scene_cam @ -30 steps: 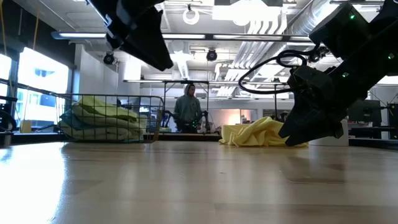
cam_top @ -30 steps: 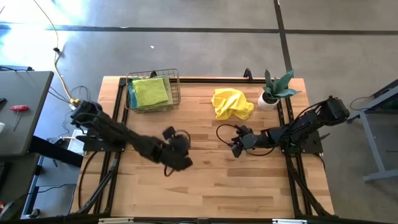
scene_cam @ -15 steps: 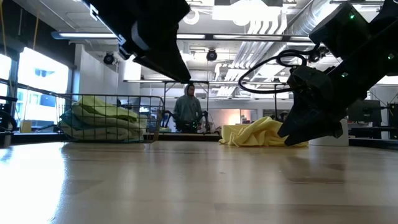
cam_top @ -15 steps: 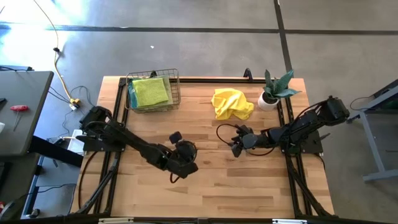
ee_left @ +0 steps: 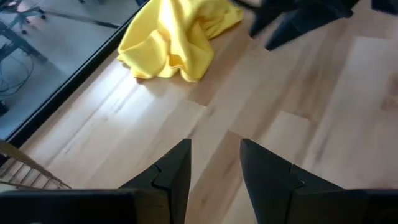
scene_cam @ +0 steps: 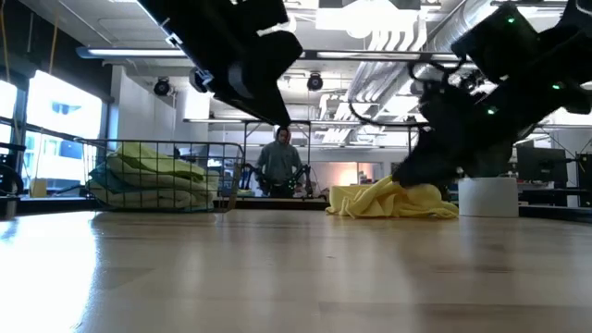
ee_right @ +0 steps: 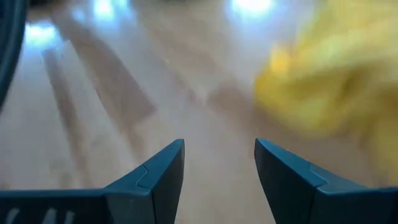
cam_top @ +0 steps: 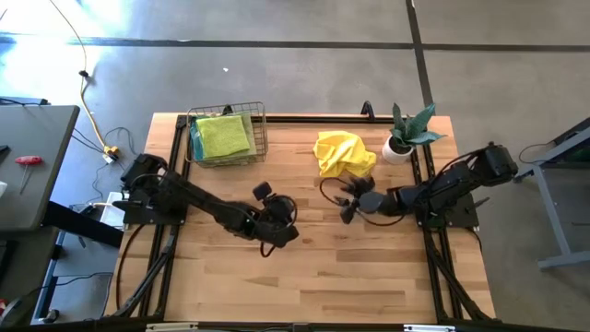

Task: Fold microfiber towels
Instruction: Fold the yellow towel

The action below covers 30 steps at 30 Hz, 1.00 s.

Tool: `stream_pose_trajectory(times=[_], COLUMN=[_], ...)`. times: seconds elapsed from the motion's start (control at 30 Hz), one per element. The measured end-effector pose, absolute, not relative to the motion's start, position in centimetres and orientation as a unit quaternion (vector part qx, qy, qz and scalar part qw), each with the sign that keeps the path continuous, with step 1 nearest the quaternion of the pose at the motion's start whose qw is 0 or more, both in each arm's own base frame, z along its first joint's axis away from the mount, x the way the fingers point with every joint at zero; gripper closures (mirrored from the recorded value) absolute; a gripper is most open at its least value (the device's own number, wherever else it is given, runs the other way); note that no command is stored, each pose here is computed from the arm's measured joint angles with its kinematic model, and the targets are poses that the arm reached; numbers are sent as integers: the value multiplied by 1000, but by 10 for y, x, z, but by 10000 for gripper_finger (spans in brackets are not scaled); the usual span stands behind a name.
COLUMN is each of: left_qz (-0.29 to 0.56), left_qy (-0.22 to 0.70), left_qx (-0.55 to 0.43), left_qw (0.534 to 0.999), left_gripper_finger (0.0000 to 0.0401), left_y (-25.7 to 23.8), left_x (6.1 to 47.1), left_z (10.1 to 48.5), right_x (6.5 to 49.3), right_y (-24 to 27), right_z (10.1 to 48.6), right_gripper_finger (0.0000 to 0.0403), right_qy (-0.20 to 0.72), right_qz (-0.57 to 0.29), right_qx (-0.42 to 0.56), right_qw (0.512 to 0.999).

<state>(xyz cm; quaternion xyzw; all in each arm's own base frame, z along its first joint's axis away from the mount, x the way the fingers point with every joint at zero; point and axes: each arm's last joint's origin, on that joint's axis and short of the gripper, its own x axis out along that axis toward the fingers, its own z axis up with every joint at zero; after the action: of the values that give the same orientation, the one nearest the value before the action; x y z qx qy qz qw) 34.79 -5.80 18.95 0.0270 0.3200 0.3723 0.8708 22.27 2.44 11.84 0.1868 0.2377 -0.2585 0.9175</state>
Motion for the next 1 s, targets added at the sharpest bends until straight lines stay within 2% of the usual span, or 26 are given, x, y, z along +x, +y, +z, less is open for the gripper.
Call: stream_pose_trajectory(times=[0.13, 0.23, 0.33, 0.6, 0.8, 1.0], left_qz=[376, 375, 375, 373, 357, 343], left_qy=[322, 323, 320, 316, 319, 325], left_qx=[21, 16, 7, 1, -10, -14], left_qw=[868, 869, 870, 872, 878, 881], left_gripper_finger=[272, 272, 272, 272, 272, 272], left_y=[-52, -52, -54, -56, -63, -68], left_x=[349, 349, 349, 349, 348, 347], left_z=[189, 189, 189, 189, 189, 188], right_x=[233, 237, 238, 245, 251, 267], right_y=[14, -5, -32, -100, -110, -90], right_z=[134, 143, 144, 147, 124, 107], right_gripper_finger=[214, 214, 214, 214, 214, 214], right_qy=[211, 190, 222, 314, 377, 399], right_qz=[-228, -312, -388, -434, -333, -194], right_qx=[-45, -93, -69, 65, 149, 210], right_qw=[949, 926, 892, 842, 851, 871])
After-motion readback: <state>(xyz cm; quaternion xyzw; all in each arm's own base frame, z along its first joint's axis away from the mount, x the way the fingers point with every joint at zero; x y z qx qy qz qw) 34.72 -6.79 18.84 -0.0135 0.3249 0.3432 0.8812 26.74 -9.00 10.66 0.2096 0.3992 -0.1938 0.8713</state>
